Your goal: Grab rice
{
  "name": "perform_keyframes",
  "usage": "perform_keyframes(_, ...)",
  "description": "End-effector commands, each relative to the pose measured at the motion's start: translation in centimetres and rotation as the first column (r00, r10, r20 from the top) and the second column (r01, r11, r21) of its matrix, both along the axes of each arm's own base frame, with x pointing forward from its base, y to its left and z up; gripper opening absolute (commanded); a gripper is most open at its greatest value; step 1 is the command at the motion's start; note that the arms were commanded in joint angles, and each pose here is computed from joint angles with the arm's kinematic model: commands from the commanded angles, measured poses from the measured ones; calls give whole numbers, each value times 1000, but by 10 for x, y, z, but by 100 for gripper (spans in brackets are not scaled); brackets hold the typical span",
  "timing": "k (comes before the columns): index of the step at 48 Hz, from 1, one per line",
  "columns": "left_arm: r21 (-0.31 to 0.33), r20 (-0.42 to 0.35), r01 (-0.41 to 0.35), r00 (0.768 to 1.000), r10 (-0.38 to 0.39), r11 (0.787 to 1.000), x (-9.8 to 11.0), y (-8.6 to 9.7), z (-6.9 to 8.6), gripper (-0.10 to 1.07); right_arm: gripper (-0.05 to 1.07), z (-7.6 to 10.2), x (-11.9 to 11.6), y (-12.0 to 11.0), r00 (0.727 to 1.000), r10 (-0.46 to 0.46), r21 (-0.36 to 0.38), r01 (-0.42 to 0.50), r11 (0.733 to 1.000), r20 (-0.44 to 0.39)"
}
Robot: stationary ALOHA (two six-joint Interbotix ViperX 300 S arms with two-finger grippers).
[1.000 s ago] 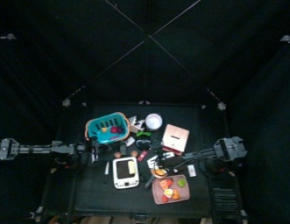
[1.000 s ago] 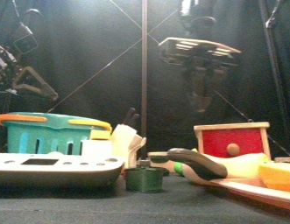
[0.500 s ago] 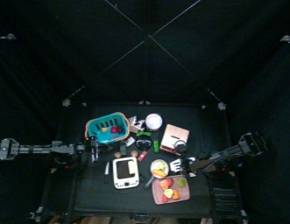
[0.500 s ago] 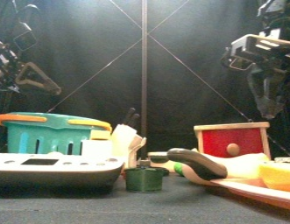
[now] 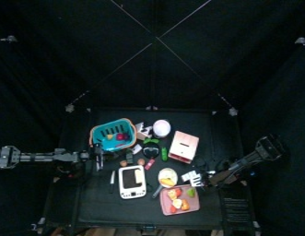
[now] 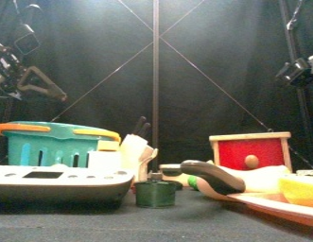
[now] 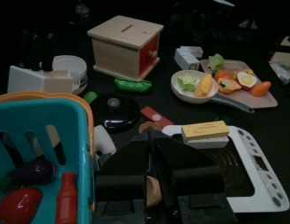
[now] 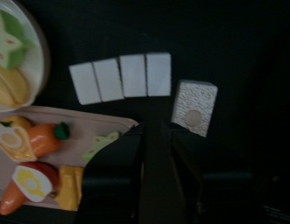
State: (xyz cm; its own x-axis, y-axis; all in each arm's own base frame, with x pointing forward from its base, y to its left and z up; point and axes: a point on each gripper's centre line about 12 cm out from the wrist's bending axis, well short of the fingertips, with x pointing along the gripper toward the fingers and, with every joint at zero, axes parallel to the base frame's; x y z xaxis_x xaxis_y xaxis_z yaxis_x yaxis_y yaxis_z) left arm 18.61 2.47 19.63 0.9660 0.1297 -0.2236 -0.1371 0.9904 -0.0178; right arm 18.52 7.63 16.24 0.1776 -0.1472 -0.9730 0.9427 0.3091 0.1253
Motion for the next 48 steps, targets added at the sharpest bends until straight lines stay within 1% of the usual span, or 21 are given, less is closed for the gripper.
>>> perform_keyframes(1,3,18,16,1000,-16,1000,3,-3,5,46,73,3,-6,4,1000,-3,36,3,999,7)
perform_keyframes(10,2,17,16,1000,-16,1000,2,-3,4,46,87,-4,-14,8,1000,-6,51,7,999,-25)
perform_keyframes(19,2,17,16,1000,-16,1000,2,-3,4,46,98,-16,-22,6,997,-18,47,21,999,-72)
perform_keyframes(23,4,15,17,1000,-17,1000,2,-3,4,46,99,-20,-25,5,997,-16,52,20,998,-72)
perform_keyframes(36,2,11,15,1000,-15,1000,2,-3,2,46,99,-38,-31,3,999,-2,86,6,996,-46)
perform_keyframes(48,1,8,13,1000,-13,1000,2,-2,2,46,99,-53,-40,-2,996,-17,68,23,997,-86)
